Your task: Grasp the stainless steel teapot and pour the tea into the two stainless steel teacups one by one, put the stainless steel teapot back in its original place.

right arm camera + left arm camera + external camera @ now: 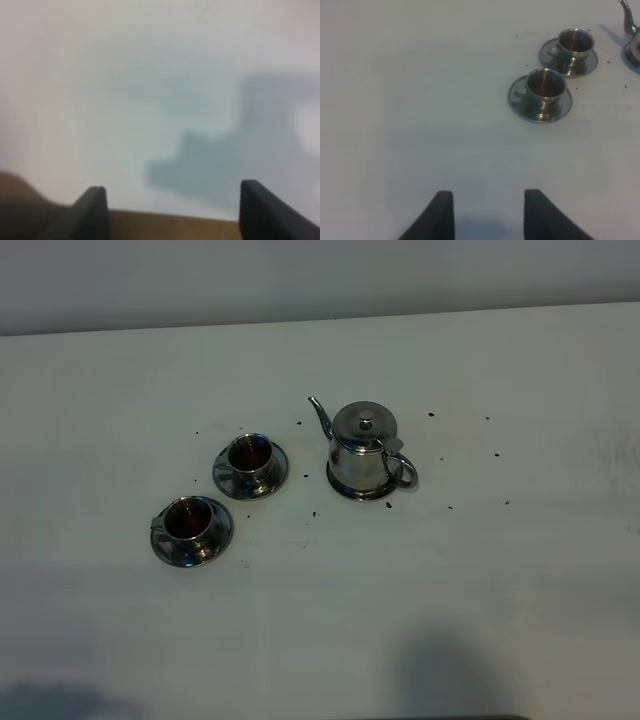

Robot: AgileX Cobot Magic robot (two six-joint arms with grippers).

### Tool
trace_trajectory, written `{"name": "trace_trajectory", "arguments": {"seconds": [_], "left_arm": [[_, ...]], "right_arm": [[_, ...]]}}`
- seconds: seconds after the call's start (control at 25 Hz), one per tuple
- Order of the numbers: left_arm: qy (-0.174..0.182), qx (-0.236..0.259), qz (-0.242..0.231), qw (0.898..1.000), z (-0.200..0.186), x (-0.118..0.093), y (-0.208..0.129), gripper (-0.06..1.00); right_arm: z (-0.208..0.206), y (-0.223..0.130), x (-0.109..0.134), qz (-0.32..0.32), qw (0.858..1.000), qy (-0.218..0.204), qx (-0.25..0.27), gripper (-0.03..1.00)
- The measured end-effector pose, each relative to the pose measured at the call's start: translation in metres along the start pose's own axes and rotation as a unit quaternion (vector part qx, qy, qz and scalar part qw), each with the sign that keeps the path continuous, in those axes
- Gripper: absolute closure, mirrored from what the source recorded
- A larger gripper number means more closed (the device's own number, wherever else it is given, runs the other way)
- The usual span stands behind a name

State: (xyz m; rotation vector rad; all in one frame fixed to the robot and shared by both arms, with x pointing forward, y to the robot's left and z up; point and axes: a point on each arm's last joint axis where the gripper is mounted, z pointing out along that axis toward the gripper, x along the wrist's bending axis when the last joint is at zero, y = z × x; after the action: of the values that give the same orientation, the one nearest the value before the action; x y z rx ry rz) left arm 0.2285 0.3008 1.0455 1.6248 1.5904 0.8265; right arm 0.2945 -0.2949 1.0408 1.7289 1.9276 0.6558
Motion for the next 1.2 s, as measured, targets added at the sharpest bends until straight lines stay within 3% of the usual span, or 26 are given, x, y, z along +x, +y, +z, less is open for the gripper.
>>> {"name": "trace_trajectory", "arguments": {"seconds": [0.24, 0.68, 1.2], "left_arm": [[0.000, 0.000, 0.000, 1.000, 0.000, 0.000, 0.000, 0.58], [0.000, 0.000, 0.000, 1.000, 0.000, 0.000, 0.000, 0.58], [0.000, 0.000, 0.000, 1.000, 0.000, 0.000, 0.000, 0.58]], "right_arm": [[-0.018, -0.013, -0.003, 0.034, 0.996, -0.035, -0.071, 0.43], [-0.044, -0.041, 0.002, 0.031, 0.979, -0.046, -0.194, 0.43], [-0.045, -0.042, 0.002, 0.031, 0.978, -0.046, -0.200, 0.43]]}}
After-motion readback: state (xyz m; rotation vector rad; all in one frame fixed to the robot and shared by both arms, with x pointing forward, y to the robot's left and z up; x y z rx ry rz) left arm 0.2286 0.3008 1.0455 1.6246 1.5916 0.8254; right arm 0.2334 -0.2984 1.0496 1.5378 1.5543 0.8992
